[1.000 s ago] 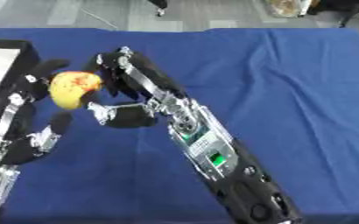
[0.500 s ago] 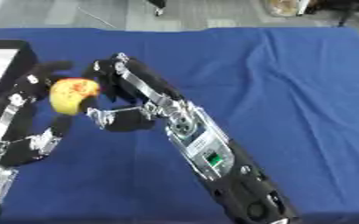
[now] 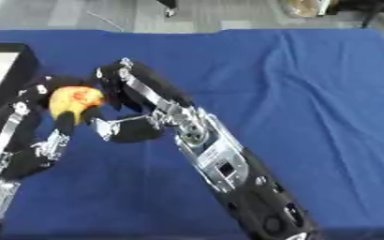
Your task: Pick up the objects with one hand, pass them to the other hand, and then place them into the box on the other side of the table.
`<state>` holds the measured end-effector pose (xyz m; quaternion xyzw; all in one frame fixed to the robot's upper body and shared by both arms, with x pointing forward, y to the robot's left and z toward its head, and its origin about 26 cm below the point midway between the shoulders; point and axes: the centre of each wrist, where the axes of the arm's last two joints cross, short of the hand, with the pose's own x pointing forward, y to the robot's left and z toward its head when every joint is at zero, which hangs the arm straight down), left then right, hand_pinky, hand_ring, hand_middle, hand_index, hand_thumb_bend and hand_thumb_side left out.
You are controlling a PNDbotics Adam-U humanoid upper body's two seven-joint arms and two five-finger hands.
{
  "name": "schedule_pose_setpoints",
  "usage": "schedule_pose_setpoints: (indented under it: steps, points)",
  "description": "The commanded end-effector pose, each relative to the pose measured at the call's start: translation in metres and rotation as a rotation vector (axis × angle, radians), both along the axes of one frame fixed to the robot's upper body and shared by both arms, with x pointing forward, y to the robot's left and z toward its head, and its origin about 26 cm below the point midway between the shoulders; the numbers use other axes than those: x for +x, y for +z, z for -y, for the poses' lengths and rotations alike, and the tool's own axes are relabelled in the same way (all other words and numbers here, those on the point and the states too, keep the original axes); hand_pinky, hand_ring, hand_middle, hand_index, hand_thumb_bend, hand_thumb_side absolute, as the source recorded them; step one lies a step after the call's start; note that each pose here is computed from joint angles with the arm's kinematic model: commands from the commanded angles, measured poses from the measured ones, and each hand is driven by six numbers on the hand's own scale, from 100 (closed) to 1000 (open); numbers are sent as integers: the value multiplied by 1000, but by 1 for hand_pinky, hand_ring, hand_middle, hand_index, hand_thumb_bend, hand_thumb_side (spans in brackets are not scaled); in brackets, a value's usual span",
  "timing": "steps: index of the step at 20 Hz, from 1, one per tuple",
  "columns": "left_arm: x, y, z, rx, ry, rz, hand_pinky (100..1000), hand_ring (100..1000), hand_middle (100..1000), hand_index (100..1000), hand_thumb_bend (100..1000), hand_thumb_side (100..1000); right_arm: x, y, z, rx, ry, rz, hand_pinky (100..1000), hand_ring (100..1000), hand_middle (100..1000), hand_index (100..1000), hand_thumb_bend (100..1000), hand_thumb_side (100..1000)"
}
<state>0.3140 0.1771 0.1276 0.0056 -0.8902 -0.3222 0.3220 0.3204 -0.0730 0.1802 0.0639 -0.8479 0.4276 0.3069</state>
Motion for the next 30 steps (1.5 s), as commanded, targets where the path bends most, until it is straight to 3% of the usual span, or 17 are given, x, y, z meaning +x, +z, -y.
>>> schedule_pose_setpoints:
  steps: [1, 11, 14, 18, 21, 30]
  points:
    - [0, 8, 2, 10, -12, 28, 532, 554, 628, 781, 100, 557, -1, 10, 0, 9, 15, 28, 522, 100, 225, 147, 100, 100]
    - [-1, 7, 3, 38, -33, 15, 393, 419, 484, 674, 100, 493, -2, 15, 2, 74, -23, 31, 513, 100, 220, 149, 100, 100]
    - [-1, 7, 4, 33, -35, 9, 306, 328, 384, 577, 100, 564, -2, 16, 2, 88, -31, 31, 511, 100, 218, 152, 100, 100]
    - [-1, 8, 5, 15, -25, 8, 191, 190, 221, 420, 100, 583, -2, 17, 2, 104, -40, 30, 508, 100, 217, 165, 100, 100]
    - [-1, 9, 7, 4, -6, 18, 188, 160, 149, 352, 100, 588, -3, 19, 3, 123, -47, 28, 507, 100, 219, 176, 100, 100]
    - [0, 9, 11, -31, 47, 43, 187, 150, 123, 311, 100, 603, -4, 23, 3, 169, -62, 35, 509, 100, 227, 201, 100, 100]
